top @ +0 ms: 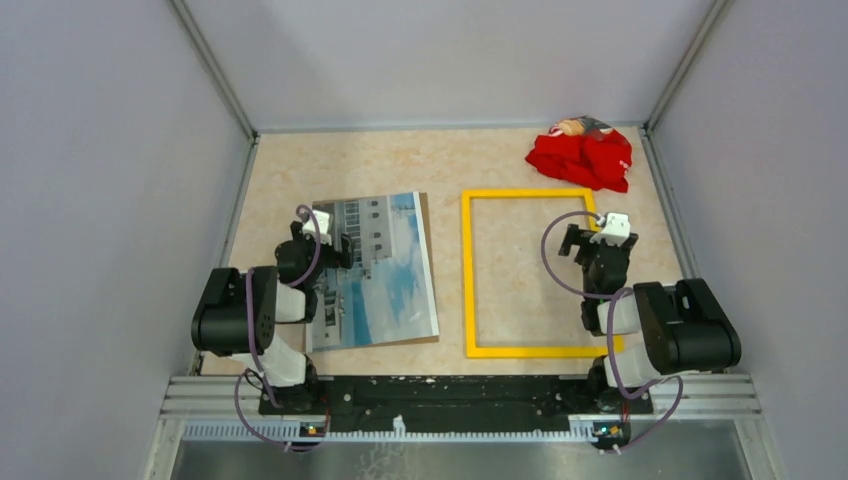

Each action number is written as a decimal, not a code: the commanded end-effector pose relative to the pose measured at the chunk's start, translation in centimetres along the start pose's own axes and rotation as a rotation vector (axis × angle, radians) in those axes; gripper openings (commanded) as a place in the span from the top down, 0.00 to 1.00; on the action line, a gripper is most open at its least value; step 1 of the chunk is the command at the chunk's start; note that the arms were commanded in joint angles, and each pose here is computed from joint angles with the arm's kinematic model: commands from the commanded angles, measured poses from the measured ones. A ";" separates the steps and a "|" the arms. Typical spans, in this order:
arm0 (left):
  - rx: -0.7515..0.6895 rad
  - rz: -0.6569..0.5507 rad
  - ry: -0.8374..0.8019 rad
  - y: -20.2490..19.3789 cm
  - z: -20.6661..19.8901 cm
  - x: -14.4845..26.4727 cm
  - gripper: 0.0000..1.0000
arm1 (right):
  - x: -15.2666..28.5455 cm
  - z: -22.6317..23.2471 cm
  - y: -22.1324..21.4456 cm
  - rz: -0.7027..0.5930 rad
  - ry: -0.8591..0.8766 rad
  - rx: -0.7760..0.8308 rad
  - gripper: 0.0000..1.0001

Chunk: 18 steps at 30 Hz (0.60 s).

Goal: Put the photo into the frame
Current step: Turn over the photo frame at the center of the board.

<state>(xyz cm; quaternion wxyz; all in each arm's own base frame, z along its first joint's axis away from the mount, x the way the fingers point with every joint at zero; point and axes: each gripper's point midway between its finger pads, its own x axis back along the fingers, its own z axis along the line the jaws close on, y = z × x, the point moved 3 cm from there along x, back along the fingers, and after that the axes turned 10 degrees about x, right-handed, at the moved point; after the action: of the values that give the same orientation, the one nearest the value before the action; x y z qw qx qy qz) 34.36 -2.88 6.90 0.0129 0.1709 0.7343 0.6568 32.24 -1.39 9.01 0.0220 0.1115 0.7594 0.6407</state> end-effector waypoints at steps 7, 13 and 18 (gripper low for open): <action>-0.033 -0.081 -0.015 2.3 -0.2 -0.4 0.01 | -0.8 0.0 1.9 -0.068 -0.001 -0.012 0.01; -0.018 -0.117 0.015 3.4 0.2 -0.6 0.02 | -0.9 -0.3 1.8 -0.059 -0.022 -0.024 0.01; 0.064 0.126 0.102 7.9 2.5 -3.4 0.01 | -0.9 -0.3 5.3 -0.014 -0.064 0.019 0.01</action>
<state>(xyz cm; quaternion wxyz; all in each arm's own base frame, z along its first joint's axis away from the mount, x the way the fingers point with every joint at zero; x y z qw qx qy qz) 36.43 -2.24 7.84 -0.0249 0.1830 0.7423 0.6441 32.07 -1.60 9.02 0.0249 0.1306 0.7604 0.6357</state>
